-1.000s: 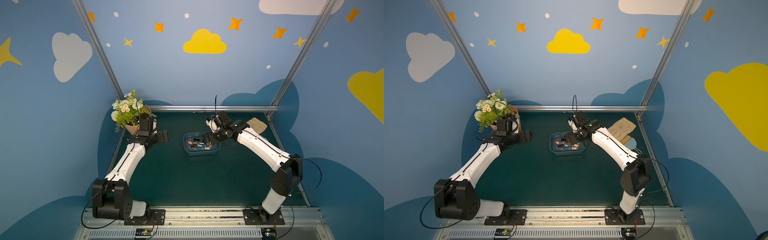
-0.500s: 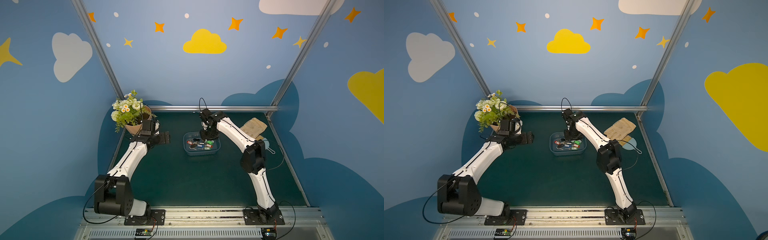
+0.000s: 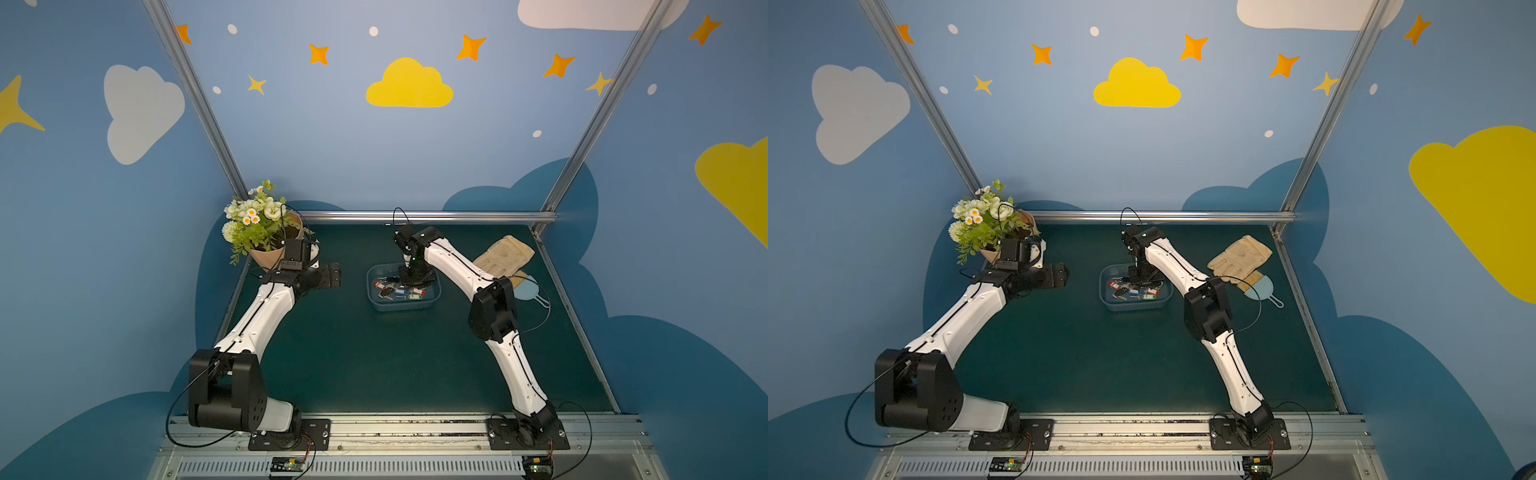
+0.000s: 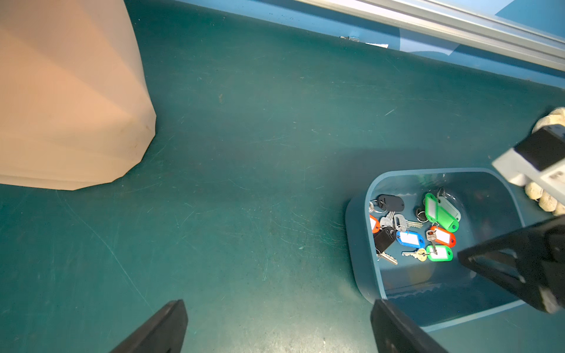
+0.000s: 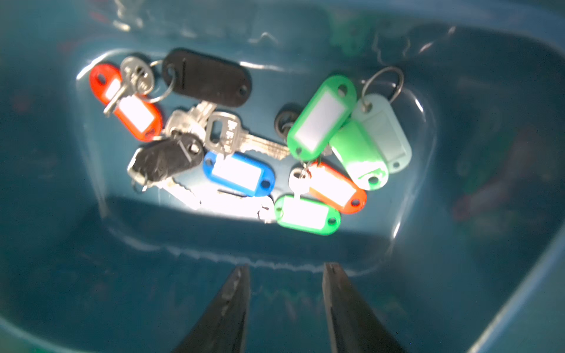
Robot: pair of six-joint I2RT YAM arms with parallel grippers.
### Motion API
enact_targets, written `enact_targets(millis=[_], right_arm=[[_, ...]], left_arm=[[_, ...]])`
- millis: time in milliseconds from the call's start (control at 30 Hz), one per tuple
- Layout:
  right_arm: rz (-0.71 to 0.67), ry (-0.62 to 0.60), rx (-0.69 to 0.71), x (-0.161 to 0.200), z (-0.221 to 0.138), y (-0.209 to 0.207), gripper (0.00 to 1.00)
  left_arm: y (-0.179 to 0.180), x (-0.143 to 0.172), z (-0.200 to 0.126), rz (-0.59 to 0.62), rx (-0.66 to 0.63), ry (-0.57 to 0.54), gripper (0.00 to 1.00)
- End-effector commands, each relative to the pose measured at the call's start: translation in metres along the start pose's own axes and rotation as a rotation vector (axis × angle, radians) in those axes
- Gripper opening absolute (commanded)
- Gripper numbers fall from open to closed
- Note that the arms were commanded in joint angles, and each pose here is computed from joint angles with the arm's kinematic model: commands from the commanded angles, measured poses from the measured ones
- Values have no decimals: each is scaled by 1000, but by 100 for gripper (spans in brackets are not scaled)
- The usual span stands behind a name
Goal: Take the keys out of the storage box
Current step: Pick up the key from the storage box.
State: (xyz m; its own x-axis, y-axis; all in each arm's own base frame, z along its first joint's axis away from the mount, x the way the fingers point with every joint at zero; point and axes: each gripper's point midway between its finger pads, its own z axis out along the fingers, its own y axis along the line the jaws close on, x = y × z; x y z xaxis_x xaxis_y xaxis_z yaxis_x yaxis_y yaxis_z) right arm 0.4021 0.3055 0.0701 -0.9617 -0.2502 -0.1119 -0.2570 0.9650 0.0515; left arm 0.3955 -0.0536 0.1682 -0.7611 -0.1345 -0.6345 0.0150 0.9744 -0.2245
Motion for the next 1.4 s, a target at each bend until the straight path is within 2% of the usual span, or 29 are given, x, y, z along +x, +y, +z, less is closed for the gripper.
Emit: enact_targets(millis=[0,233,667,900,1133,1367], right_arm=[[49,-23,-10,-16,7,-8,43],[7,-53,-38,-28,20,-1,36],[-44,-74,-8,-33,40,3,33],[-60,-90,10,-34,35,3,22],[-98,-114,44,-35,21,2,0],[-146,-157,33,-37,-4,8,0]], left_arm=[[-5,-6,0,27,18,1,100],[-5,-8,0,33,17,-9,100],[-5,-8,1,35,19,-9,100],[-4,-10,-1,48,10,-14,100],[-4,-12,-1,50,11,-18,100],[-4,-10,-1,52,7,-15,100]])
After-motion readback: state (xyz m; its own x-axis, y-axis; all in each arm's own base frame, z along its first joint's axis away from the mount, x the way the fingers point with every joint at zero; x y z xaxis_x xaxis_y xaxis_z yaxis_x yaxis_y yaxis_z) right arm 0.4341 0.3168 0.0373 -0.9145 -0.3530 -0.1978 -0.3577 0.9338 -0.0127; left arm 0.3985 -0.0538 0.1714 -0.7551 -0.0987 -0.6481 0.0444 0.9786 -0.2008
